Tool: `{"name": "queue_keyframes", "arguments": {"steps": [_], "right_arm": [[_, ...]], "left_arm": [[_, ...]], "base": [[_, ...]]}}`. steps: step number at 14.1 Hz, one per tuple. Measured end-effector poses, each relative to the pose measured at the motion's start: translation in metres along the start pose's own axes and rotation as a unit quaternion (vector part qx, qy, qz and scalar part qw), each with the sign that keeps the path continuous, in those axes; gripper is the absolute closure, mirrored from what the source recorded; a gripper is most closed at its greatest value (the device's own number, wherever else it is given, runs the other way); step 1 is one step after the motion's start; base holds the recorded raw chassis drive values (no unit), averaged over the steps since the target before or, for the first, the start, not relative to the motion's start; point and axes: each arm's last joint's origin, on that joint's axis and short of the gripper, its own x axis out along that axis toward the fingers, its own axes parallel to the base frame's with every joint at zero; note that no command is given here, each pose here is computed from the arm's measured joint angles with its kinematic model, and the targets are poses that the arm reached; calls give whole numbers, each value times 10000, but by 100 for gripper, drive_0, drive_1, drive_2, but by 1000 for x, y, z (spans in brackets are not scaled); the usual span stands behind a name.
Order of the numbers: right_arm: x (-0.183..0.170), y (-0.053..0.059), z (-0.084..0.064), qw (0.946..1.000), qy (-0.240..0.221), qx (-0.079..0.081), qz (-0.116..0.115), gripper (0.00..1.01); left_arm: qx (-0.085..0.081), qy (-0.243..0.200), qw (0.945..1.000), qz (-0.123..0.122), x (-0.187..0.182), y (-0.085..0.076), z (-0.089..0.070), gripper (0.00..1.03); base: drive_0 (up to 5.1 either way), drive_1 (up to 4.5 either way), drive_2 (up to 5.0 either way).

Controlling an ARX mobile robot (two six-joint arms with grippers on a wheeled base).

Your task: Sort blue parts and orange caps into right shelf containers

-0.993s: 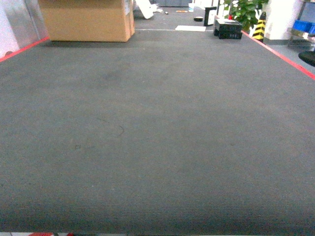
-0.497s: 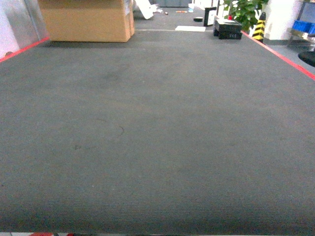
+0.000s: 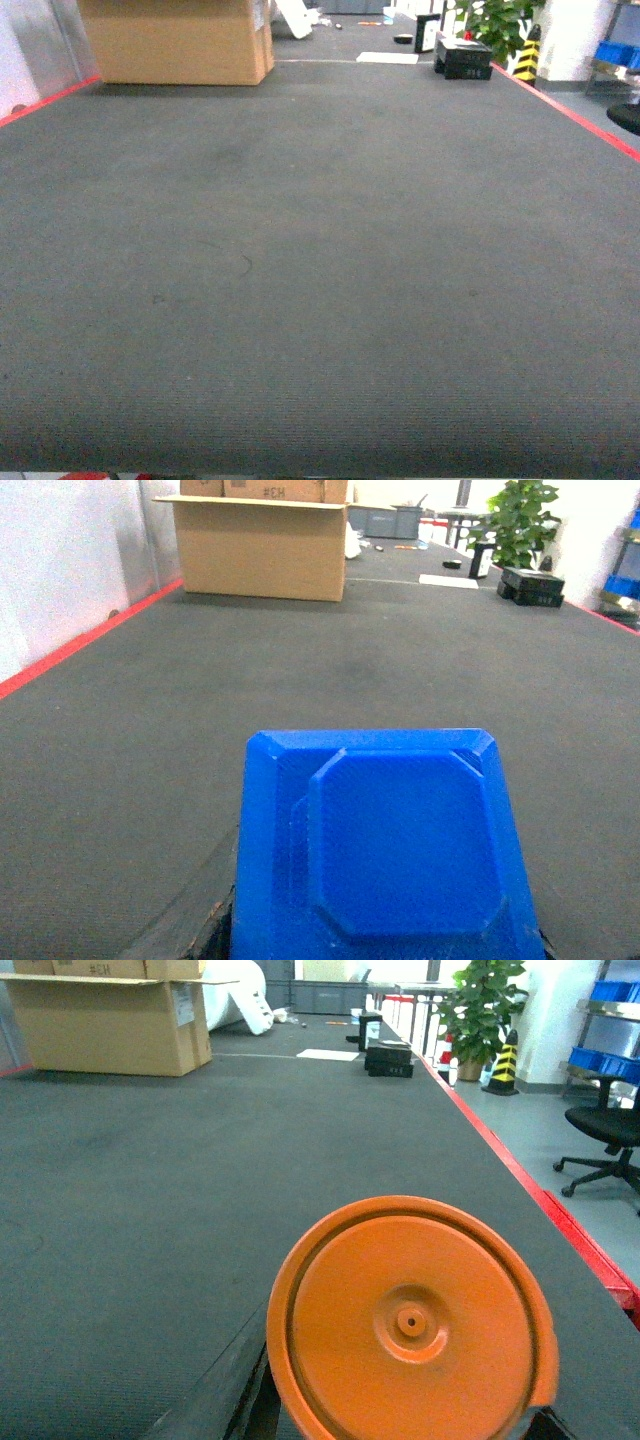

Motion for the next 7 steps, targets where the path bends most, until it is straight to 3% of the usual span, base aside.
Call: {"name": "queue_keyframes", "arguments": {"steps": [3, 7], "right_arm": [[0, 0, 0, 10000, 0, 0, 0, 57], [0, 0, 0, 10000, 0, 0, 0, 57]], "left_arm": [[0, 0, 10000, -2, 0, 0, 0, 59], [0, 0, 10000, 10, 0, 0, 0, 59]], "base": [[-20, -20, -20], [-175, -175, -175]]}}
